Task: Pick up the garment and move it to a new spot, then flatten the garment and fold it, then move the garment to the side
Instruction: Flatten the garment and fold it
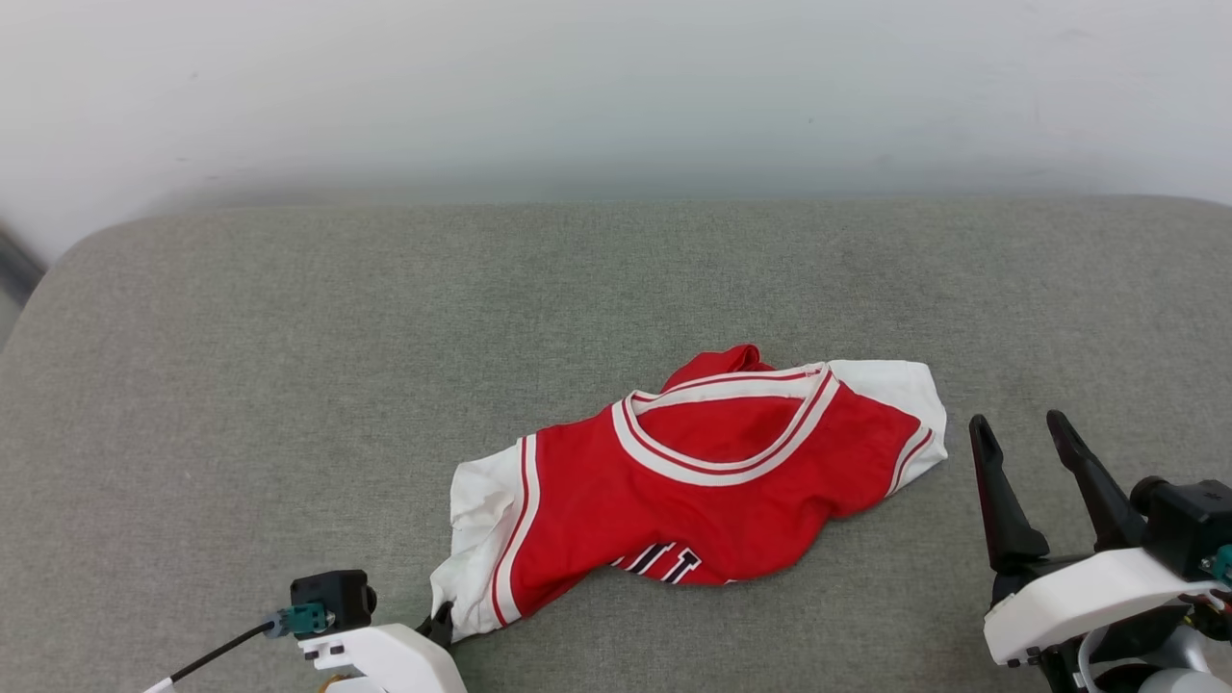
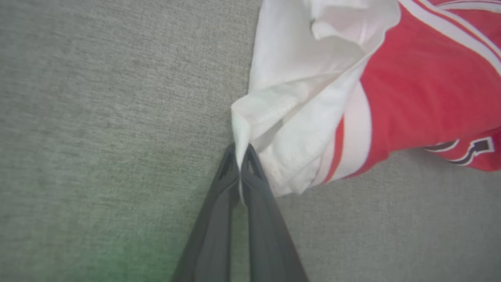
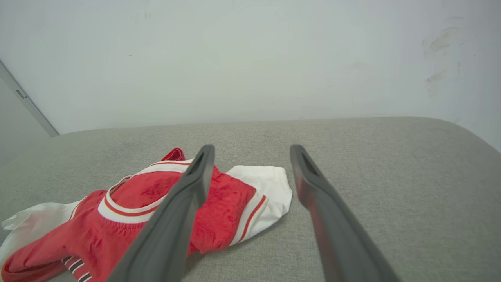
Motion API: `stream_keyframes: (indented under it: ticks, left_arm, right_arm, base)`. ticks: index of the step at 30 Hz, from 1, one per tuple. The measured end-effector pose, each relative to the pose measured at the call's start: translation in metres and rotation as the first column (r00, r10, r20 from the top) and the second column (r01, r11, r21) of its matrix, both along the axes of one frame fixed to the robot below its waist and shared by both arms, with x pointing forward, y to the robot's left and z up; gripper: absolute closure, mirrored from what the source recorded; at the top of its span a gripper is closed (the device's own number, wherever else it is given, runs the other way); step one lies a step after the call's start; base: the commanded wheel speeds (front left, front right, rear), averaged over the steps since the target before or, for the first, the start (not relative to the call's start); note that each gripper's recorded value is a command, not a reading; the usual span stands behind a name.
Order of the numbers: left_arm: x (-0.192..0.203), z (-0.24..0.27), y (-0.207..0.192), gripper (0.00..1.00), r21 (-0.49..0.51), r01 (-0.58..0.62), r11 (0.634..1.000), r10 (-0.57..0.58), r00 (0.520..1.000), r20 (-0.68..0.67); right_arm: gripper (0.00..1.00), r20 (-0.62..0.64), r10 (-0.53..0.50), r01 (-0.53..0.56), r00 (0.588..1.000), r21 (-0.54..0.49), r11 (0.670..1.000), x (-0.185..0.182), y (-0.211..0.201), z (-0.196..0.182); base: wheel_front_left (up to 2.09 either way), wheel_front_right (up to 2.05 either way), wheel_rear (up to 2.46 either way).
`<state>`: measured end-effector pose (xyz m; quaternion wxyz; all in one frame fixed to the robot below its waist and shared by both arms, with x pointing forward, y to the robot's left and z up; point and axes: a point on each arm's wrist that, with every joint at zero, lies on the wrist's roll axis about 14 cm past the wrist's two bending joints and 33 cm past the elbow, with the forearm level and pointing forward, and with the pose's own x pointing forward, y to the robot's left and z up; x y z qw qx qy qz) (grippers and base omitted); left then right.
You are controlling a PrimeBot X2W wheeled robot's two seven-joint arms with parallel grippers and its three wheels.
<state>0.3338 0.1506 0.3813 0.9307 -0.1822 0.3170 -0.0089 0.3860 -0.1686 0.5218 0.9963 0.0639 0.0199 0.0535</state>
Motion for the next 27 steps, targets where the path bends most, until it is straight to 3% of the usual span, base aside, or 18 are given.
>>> stream_keyframes:
  ticks: [1,2,3,4,8,11,19,23,27]
  left_arm:
    - [0.0,0.0,0.0,0.91,-0.003,-0.004,1.0,0.004,1.0,0.001]
    - [0.0,0.001,0.001,0.68,-0.004,-0.008,1.0,0.008,1.0,0.006]
    - [0.0,0.001,0.001,0.29,0.0,-0.007,1.0,0.007,1.0,0.012]
    - [0.0,0.002,0.001,0.0,0.004,-0.005,1.0,0.005,1.0,0.021]
    - [0.011,0.023,0.005,0.0,0.052,-0.006,0.999,-0.001,0.99,0.142]
    - [0.027,0.055,0.005,0.0,0.094,-0.01,0.995,-0.018,0.957,0.291]
    - [0.047,0.143,-0.009,0.0,0.172,-0.037,0.984,-0.08,0.775,0.627]
    - [0.048,0.162,-0.01,0.0,0.195,-0.059,0.979,-0.093,0.72,0.688]
    - [0.049,0.172,-0.007,0.0,0.202,-0.077,0.976,-0.093,0.694,0.714]
  right_arm:
    - [0.0,0.001,0.0,0.0,1.0,0.0,1.0,0.0,0.0,0.001]
    - [0.0,-0.001,0.001,-0.001,1.0,-0.001,1.0,-0.001,0.0,0.0]
    - [0.0,0.0,0.001,-0.001,1.0,-0.002,1.0,-0.001,0.0,0.001]
    - [0.0,0.0,0.001,-0.001,1.0,-0.003,1.0,-0.002,0.0,0.001]
    - [0.0,0.004,-0.006,0.006,1.0,-0.006,1.0,-0.008,-0.002,0.004]
    - [0.0,0.011,-0.013,0.014,1.0,-0.008,1.0,-0.012,-0.005,0.008]
    - [0.0,0.008,-0.051,0.051,0.999,-0.012,0.999,-0.025,-0.018,0.011]
    - [0.0,-0.009,-0.089,0.089,0.996,-0.012,0.996,-0.028,-0.032,0.007]
    - [0.0,-0.075,-0.137,0.136,0.988,-0.012,0.991,-0.027,-0.049,-0.01]
  base:
    - [0.0,0.0,0.0]
    - [0.0,0.0,0.0]
    - [0.0,0.0,0.0]
    - [0.0,0.0,0.0]
    - [0.0,0.0,0.0]
    - [0.0,0.0,0.0]
    - [0.0,0.0,0.0]
    - [0.0,0.0,0.0]
    - [0.0,0.0,0.0]
